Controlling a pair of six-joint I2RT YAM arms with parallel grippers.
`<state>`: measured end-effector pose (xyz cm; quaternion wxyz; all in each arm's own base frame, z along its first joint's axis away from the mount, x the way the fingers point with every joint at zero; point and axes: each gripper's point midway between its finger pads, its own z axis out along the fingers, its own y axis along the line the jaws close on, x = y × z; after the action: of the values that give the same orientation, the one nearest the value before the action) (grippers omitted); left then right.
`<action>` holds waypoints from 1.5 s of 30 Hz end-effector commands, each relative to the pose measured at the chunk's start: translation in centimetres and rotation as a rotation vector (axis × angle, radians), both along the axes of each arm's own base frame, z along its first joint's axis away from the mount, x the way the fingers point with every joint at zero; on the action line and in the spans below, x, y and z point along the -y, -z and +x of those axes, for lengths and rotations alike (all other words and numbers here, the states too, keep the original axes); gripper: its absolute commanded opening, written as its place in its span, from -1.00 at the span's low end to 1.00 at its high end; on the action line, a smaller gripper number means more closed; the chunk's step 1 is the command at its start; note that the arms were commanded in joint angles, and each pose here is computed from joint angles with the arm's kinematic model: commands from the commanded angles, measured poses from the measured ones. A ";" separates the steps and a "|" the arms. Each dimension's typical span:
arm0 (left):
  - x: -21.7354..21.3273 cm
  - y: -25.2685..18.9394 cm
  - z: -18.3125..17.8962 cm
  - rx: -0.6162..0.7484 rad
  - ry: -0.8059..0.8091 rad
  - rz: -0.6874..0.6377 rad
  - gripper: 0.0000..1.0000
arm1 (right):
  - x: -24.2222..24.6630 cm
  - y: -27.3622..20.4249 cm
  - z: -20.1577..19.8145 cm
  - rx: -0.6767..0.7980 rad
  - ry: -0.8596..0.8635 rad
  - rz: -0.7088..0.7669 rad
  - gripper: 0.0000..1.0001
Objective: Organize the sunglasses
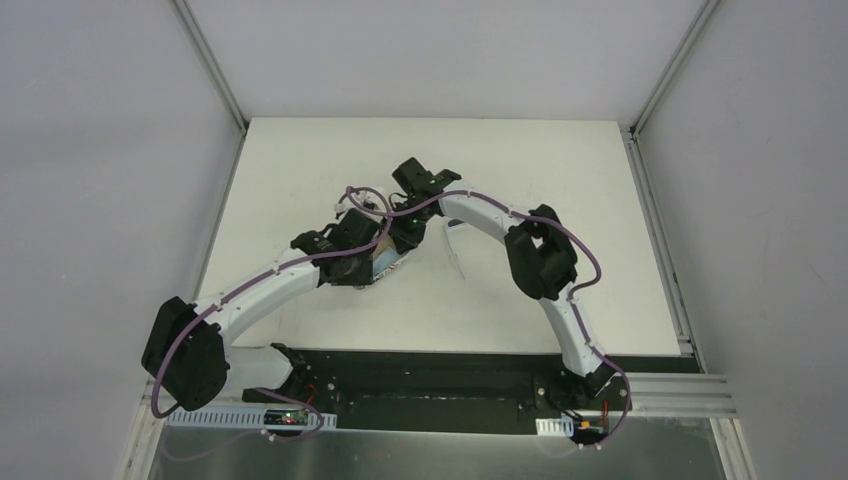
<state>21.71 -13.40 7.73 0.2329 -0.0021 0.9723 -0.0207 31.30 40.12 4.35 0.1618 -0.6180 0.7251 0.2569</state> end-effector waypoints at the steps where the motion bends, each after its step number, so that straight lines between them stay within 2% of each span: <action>1: 0.3 -3.7 2.1 0.126 -0.028 -0.046 -0.18 | -0.9 -5.8 0.2 0.085 0.014 0.116 -0.52; 8: -0.1 -5.6 2.9 0.189 -0.028 -0.036 -0.12 | -0.7 -5.1 -0.3 0.063 0.019 0.108 -0.49; 13: -1.4 -7.0 4.5 0.240 -0.048 -0.014 0.08 | -0.1 -5.6 -0.6 0.072 0.023 0.109 -0.48; 18: -1.8 -7.1 7.1 0.222 0.005 -0.093 0.09 | 2.1 -7.2 -0.4 0.060 0.058 0.137 -0.47; 23: -0.6 -6.5 8.9 0.173 0.167 -0.207 0.12 | 5.2 -8.8 -0.2 0.014 0.120 0.201 -0.45; 27: 1.6 -5.3 9.3 0.115 0.252 -0.294 0.12 | 7.3 -9.5 -1.1 0.022 0.145 0.243 -0.44; 38: 0.9 -2.2 11.3 0.061 0.244 -0.204 -0.06 | 10.3 -9.6 -5.6 0.004 0.140 0.279 -0.39; 42: 0.9 -1.7 11.7 0.054 0.244 -0.197 -0.08 | 10.3 -9.6 -6.7 -0.007 0.123 0.308 -0.36; 45: 1.4 -2.3 11.8 0.066 0.247 -0.224 -0.08 | 10.2 -9.6 -6.8 0.040 0.096 0.304 -0.36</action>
<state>31.35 -14.07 7.71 0.2130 0.0823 0.9627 -0.1452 24.52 28.72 11.40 0.2296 -0.5329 0.7423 0.3353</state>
